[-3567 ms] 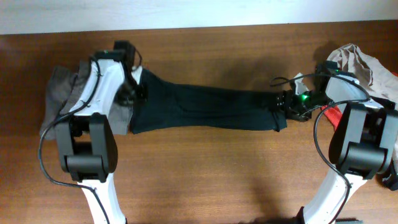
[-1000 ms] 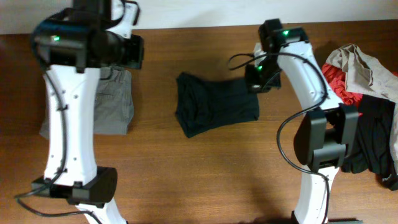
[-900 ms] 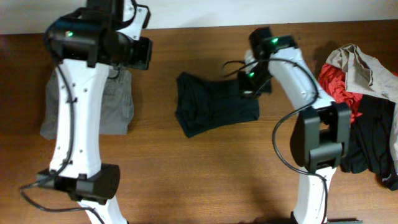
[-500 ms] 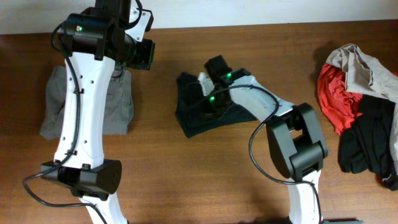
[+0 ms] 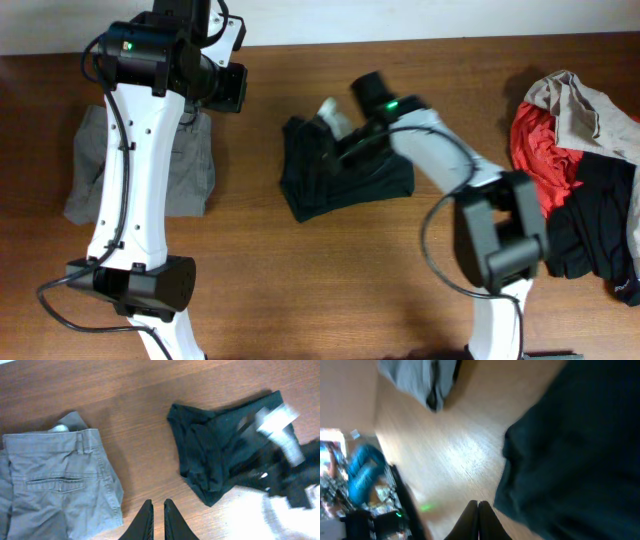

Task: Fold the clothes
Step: 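Press the folded black shirt bundle flat with both grippers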

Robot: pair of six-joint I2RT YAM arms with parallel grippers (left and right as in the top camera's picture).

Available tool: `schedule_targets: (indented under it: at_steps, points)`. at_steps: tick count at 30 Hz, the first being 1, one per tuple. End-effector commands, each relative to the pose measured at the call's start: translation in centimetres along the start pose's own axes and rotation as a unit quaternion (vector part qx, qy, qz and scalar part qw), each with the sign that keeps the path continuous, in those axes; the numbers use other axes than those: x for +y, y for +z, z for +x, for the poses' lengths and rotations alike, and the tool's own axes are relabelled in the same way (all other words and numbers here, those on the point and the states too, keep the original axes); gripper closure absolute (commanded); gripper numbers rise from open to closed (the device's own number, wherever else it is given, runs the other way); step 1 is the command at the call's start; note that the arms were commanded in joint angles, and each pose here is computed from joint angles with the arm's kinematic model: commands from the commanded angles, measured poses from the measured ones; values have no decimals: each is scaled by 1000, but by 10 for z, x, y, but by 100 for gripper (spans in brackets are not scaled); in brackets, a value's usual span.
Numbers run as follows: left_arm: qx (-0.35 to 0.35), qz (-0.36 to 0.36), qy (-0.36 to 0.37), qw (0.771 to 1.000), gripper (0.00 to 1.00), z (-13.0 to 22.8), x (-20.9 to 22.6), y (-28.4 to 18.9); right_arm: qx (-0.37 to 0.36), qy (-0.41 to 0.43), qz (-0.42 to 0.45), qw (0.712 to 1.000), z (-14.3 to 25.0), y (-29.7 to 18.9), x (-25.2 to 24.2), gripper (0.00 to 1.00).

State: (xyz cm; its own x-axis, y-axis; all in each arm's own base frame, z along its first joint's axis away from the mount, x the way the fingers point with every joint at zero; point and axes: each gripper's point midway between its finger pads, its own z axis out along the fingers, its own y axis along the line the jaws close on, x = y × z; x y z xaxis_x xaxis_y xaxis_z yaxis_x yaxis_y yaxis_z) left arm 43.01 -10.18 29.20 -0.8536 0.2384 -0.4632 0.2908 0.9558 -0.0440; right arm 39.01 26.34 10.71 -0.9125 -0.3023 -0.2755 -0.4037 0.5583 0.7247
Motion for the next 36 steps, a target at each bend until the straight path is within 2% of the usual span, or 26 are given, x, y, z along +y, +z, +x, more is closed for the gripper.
schedule_targets:
  at_steps: [1, 3, 7, 12, 16, 24, 36]
  points:
    - [21, 57, 12, 998, 90, 4, -21, 17, -53, 80, 21, 995, -15, -58, -16, 96]
    - [47, 93, 39, 994, 89, 10, -44, 39, -39, 145, 95, 984, 5, -75, -57, 96]
    - [85, 114, 72, 987, 89, 22, -74, 83, -3, 203, 208, 957, 36, -82, -104, 96]
    - [110, 127, 103, 980, 90, 37, -104, 138, 27, 221, 287, 932, 59, -82, -132, 96]
    - [126, 136, 114, 976, 90, 51, -118, 165, 38, 261, 354, 898, 81, -89, -155, 96]
    - [103, 143, 124, 977, 89, 55, -127, 198, 50, 266, 361, 893, 104, -61, -188, 96]
    - [64, 150, 135, 977, 84, 57, -136, 233, 60, 270, 362, 890, 111, -59, -190, 96]
